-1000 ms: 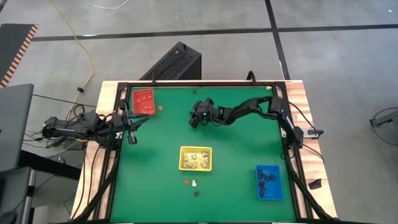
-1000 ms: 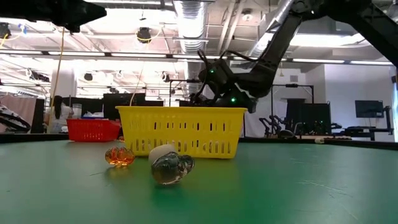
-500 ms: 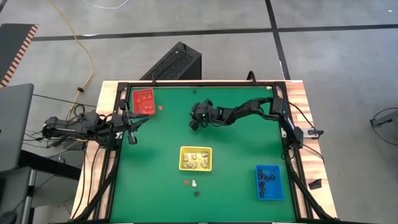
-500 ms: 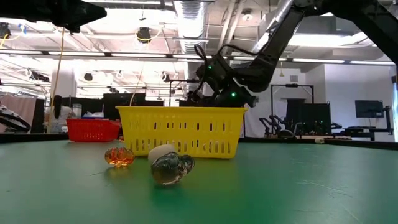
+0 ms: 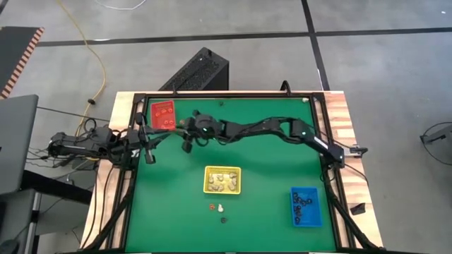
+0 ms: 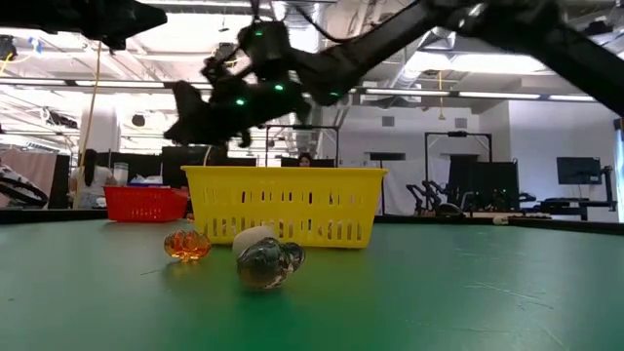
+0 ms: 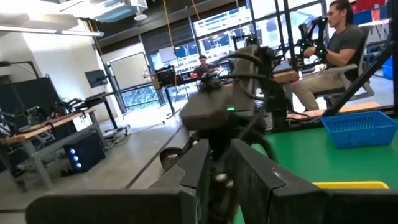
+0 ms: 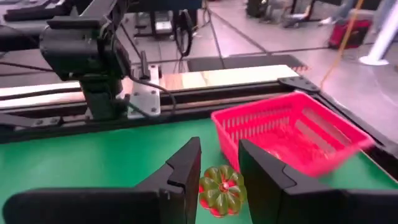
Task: Sort Halloween decoration
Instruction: Put the orange pumpkin toy into the red bin
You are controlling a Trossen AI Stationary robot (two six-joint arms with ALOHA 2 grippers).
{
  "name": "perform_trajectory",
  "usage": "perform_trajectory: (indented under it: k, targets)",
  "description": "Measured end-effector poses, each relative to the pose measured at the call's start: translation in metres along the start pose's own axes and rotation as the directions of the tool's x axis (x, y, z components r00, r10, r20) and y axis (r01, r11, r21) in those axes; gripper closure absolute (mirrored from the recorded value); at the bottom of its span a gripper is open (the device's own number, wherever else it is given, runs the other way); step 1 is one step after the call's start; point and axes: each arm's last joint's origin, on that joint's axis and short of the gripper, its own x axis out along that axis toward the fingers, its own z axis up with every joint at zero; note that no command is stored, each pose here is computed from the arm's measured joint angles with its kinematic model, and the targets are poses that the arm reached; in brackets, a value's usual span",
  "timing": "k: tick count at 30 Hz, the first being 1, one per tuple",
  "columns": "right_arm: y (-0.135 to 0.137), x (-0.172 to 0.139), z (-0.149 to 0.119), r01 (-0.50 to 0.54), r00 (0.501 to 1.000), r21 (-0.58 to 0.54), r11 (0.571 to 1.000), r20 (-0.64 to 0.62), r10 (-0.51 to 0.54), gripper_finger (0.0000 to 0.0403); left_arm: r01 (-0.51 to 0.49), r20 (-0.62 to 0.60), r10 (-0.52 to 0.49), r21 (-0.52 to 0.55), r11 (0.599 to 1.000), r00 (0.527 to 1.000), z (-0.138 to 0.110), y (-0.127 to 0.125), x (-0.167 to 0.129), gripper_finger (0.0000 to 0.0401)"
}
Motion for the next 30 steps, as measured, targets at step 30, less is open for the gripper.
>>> perform_trajectory:
  k: [30]
  targets:
    - [-0.059, 0.066, -0.027, -0.138, 0.981, 0.127, 0.982, 0.155, 0.118, 0.0171, 0.015, -0.009, -0.014, 0.044, 0.999, 1.0, -0.001, -0.001, 0.0, 0.0346]
